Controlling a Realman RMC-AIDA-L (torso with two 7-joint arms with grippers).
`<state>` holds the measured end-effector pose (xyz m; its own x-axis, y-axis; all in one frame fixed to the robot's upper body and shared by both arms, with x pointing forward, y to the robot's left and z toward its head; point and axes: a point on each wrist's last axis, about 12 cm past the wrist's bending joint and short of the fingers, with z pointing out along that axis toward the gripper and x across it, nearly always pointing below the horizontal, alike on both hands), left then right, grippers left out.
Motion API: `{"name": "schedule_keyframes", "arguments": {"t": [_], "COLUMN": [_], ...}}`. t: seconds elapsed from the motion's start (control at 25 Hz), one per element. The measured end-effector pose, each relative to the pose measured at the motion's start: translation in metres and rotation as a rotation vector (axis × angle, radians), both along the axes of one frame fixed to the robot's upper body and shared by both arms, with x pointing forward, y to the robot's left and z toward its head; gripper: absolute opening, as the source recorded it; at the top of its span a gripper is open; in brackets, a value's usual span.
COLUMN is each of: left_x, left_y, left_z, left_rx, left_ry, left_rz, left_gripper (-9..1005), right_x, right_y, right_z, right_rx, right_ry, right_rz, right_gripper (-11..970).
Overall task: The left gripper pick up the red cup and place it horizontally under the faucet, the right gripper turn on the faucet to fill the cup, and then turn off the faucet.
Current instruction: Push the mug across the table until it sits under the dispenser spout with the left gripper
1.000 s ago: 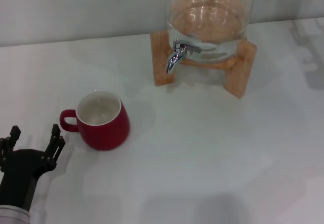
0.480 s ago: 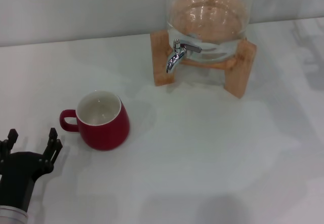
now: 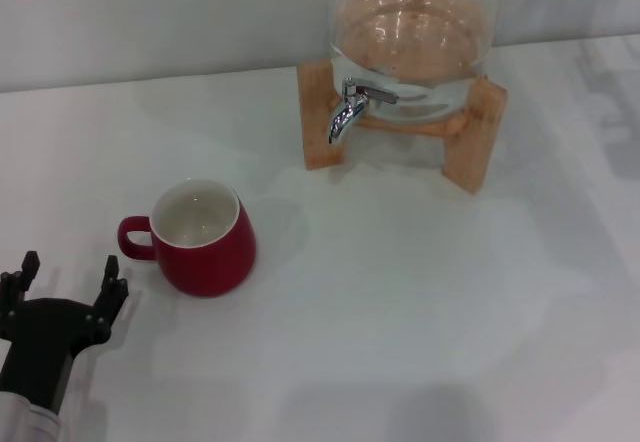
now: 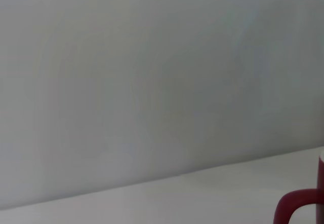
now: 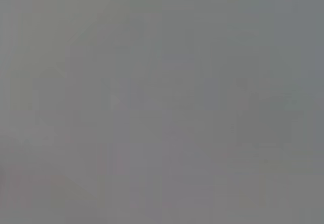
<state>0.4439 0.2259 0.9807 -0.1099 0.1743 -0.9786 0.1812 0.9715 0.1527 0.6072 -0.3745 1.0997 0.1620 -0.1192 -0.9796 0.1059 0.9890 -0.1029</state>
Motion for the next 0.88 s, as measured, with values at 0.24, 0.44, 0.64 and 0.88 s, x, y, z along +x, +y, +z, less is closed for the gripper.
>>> {"name": "schedule_keyframes", "arguments": {"t": [0.24,0.44,0.64,0.88], "left_x": [0.008,0.015,0.020,0.026], "left_y": [-0.002,-0.004,-0.006,-0.006], "left_z": [0.001,0.002,0.003,0.005], "left_rx": [0.012,0.021,0.026,0.040], "left_ry": [0.007,0.010,0.011,0.002], "left_rz": [-0.017,-0.033,-0.045,-0.055], "left_gripper": [875,874,874,875], "right_x": [0.000,0.000,0.001,0.002], "right_y": [0.000,0.001,0.002,0.003], "right_z": [0.000,0.000,0.001,0.001], "right_rx": [0.001,0.001,0.002,0.003], "right_ry": [0.000,-0.001,-0.004,-0.006], "right_rz": [-0.001,0.001,0.004,0.006], "right_gripper": [676,676,676,676]}}
